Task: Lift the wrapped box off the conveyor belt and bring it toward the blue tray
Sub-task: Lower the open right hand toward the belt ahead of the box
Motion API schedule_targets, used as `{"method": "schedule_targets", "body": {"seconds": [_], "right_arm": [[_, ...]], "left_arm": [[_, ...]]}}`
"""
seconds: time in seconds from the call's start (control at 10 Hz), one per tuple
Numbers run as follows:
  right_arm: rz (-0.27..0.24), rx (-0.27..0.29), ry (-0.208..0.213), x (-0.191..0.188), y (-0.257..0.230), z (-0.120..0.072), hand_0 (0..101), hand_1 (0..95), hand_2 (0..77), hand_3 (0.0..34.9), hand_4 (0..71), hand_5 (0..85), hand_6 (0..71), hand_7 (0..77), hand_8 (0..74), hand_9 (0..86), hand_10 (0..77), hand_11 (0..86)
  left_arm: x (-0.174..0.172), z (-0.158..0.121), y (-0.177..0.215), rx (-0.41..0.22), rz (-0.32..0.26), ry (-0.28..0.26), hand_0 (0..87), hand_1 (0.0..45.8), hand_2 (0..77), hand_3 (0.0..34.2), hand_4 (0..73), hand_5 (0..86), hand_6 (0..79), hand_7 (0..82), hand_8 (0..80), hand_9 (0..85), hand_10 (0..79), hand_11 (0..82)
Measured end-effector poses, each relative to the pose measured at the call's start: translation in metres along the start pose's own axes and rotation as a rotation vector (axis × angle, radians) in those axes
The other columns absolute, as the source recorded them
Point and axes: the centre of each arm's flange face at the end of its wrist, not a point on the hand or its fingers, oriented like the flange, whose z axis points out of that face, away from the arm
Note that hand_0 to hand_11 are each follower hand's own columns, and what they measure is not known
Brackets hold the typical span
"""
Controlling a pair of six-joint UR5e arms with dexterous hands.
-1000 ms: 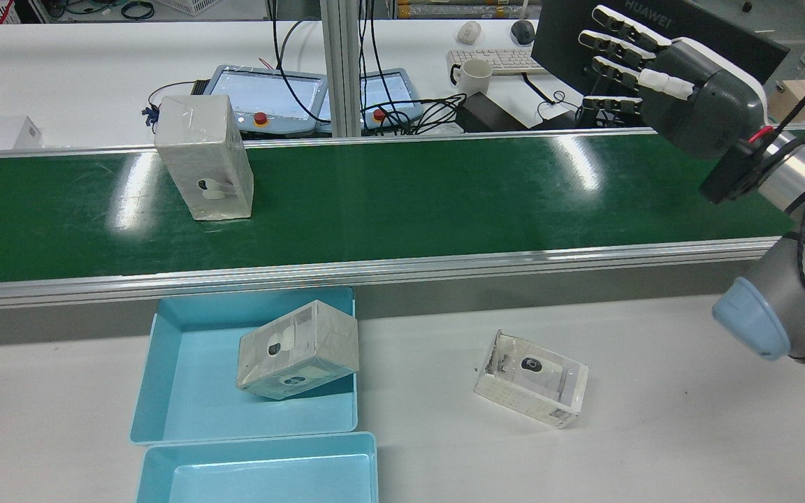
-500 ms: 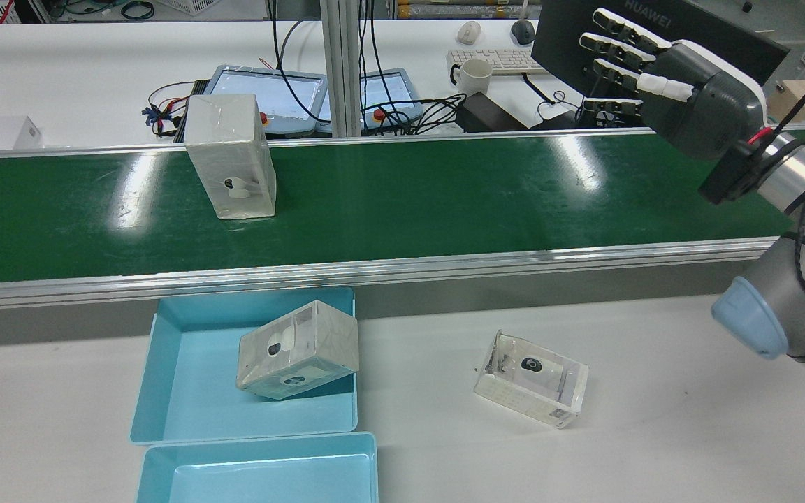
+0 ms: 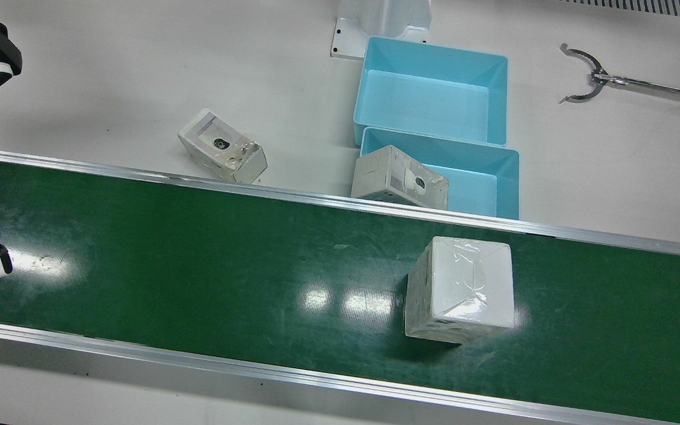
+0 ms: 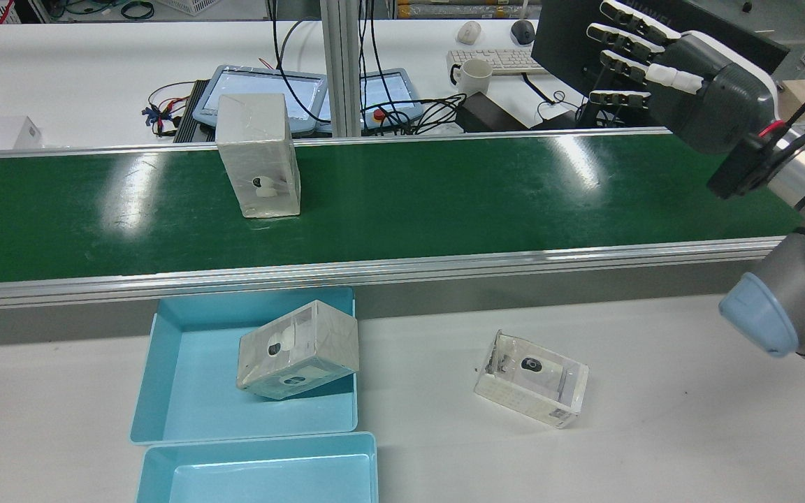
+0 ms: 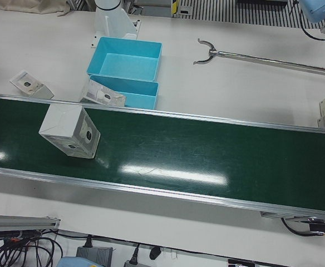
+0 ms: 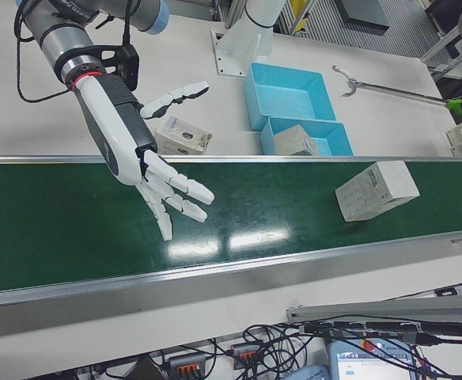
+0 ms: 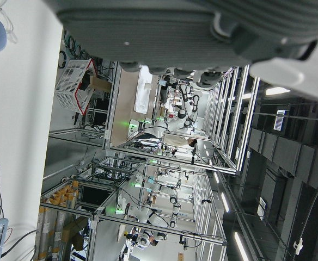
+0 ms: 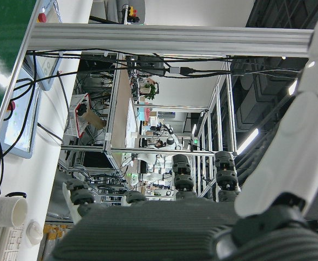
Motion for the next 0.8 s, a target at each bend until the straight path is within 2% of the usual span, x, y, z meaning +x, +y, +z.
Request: {"method": "schedule_targets", "body": {"seconds": [0.2, 0.3, 0.4, 0.5, 0.6, 0.8], "right_arm": [[-0.003, -0.006, -0.007, -0.005, 0.006, -0.002, 38, 7.1, 10.9, 30.2, 13.1, 7.6, 0.0, 12.0, 0.0, 1.1, 4.9, 7.6], [-0.007, -0.014, -0.012, -0.009, 0.010, -0.002, 30, 1.6, 2.7, 30.1, 12.0, 2.7, 0.0, 10.9, 2.2, 0.5, 0.0, 1.1], [-0.013, -0.021, -0.018, -0.013, 0.015, -0.002, 30, 1.6, 2.7, 30.1, 12.0, 2.7, 0.0, 10.9, 2.2, 0.5, 0.0, 1.1], [-0.023, -0.018, -0.022, -0.016, 0.018, -0.002, 16, 0.5, 2.2, 30.3, 8.7, 2.7, 0.0, 10.9, 2.7, 1.1, 0.0, 1.1], [-0.033, -0.010, -0.023, -0.016, 0.018, -0.003, 16, 0.5, 2.2, 30.3, 8.7, 2.7, 0.0, 10.9, 2.7, 1.1, 0.0, 1.1], [-0.043, 0.003, -0.025, -0.015, 0.015, -0.003, 40, 0.5, 2.2, 30.3, 10.9, 4.9, 0.0, 10.9, 0.0, 1.1, 4.4, 1.6]], "left_arm": [[0.000, 0.000, 0.000, 0.000, 0.000, 0.000, 0.0, 0.0, 1.1, 0.0, 0.0, 0.5, 0.0, 0.5, 0.5, 0.5, 0.0, 0.0], [0.000, 0.000, 0.000, 0.000, 0.000, 0.000, 0.0, 0.0, 1.1, 0.0, 0.0, 0.5, 0.0, 0.5, 0.5, 0.5, 0.0, 0.0], [0.000, 0.000, 0.000, 0.000, 0.000, 0.000, 0.0, 0.0, 0.5, 0.0, 0.0, 0.5, 0.0, 0.5, 0.5, 0.0, 0.0, 0.0], [0.000, 0.000, 0.000, 0.000, 0.000, 0.000, 0.0, 0.0, 0.5, 0.0, 0.0, 0.5, 0.0, 0.5, 0.5, 0.0, 0.0, 0.0], [0.000, 0.000, 0.000, 0.000, 0.000, 0.000, 0.0, 0.0, 1.1, 0.0, 0.0, 0.5, 0.0, 0.5, 0.5, 0.0, 0.0, 0.0], [0.000, 0.000, 0.000, 0.000, 0.000, 0.000, 0.0, 0.0, 1.1, 0.0, 0.0, 0.5, 0.0, 0.5, 0.5, 0.0, 0.0, 0.0]]}}
